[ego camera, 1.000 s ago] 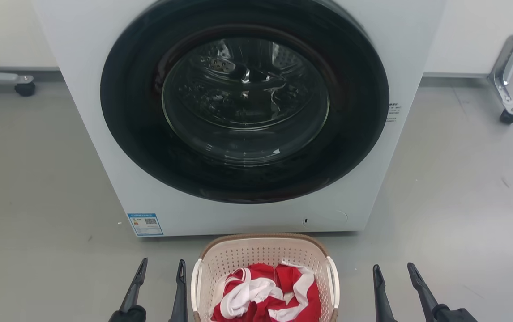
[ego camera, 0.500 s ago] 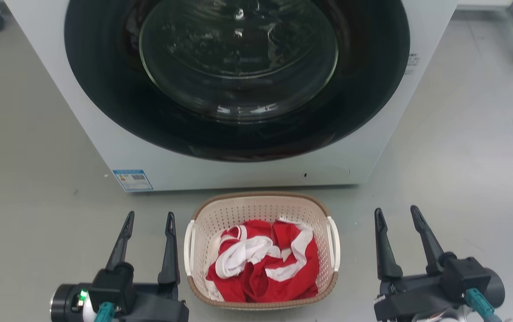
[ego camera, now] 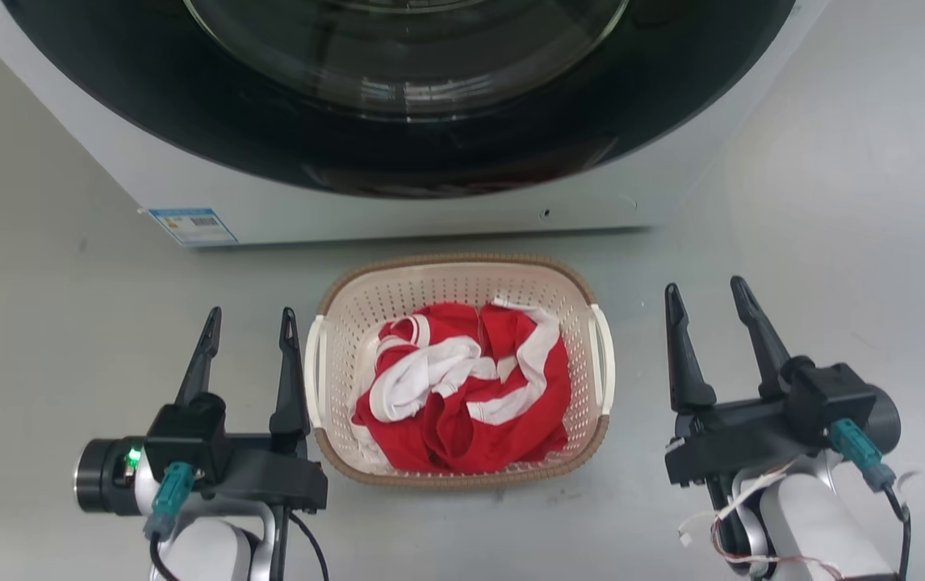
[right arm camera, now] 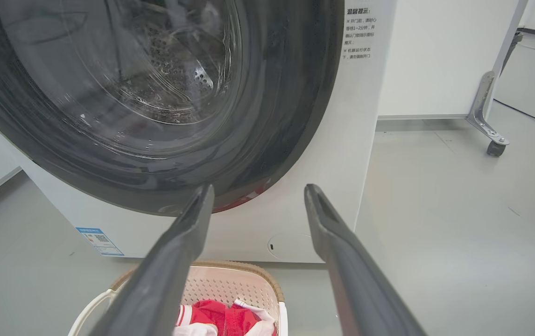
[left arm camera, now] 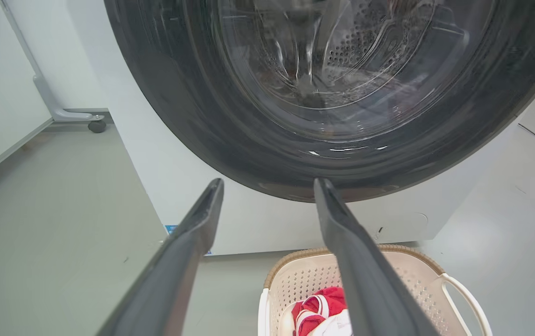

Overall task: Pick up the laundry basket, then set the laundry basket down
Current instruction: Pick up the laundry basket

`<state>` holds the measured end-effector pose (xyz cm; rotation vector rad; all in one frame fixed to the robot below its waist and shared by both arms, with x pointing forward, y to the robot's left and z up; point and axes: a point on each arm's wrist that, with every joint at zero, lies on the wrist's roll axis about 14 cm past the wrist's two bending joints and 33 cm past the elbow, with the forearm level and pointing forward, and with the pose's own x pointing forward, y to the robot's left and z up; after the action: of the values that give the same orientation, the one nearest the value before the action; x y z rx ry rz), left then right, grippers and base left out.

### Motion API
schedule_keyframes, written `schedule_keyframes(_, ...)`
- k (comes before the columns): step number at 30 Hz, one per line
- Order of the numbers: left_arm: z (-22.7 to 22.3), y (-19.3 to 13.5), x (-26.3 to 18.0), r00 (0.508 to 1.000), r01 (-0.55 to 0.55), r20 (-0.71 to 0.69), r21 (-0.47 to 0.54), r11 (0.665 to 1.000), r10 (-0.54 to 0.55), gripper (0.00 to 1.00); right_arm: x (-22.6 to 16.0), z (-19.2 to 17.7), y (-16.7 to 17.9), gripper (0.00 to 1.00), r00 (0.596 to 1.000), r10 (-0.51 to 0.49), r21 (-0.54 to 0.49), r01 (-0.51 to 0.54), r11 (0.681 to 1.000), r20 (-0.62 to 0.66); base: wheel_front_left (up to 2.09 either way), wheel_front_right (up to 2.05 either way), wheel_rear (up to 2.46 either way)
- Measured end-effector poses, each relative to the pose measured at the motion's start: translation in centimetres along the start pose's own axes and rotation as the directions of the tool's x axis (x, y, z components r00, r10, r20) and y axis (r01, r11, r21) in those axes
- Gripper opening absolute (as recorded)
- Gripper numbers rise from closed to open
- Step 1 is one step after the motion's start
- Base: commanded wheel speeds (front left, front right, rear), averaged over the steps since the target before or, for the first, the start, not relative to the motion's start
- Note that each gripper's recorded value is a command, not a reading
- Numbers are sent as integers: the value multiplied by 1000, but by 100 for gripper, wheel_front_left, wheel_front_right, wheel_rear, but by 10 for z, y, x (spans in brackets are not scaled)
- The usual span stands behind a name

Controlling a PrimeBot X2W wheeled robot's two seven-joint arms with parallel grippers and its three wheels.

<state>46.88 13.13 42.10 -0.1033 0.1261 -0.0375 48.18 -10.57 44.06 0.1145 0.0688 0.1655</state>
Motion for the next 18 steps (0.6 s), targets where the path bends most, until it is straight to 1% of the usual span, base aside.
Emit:
schedule_keyframes(6,-31,-1,20,998,4,-68,-1,1000,-4,100,22,-27,-8,100,998,-3,-4,3,1000,-57,0,0,0)
schedule_keyframes(18,-103,5,55,977,-8,-213,1,1000,8,100,56,-98,-24,100,980,-12,-12,10,1000,-197,0,0,0)
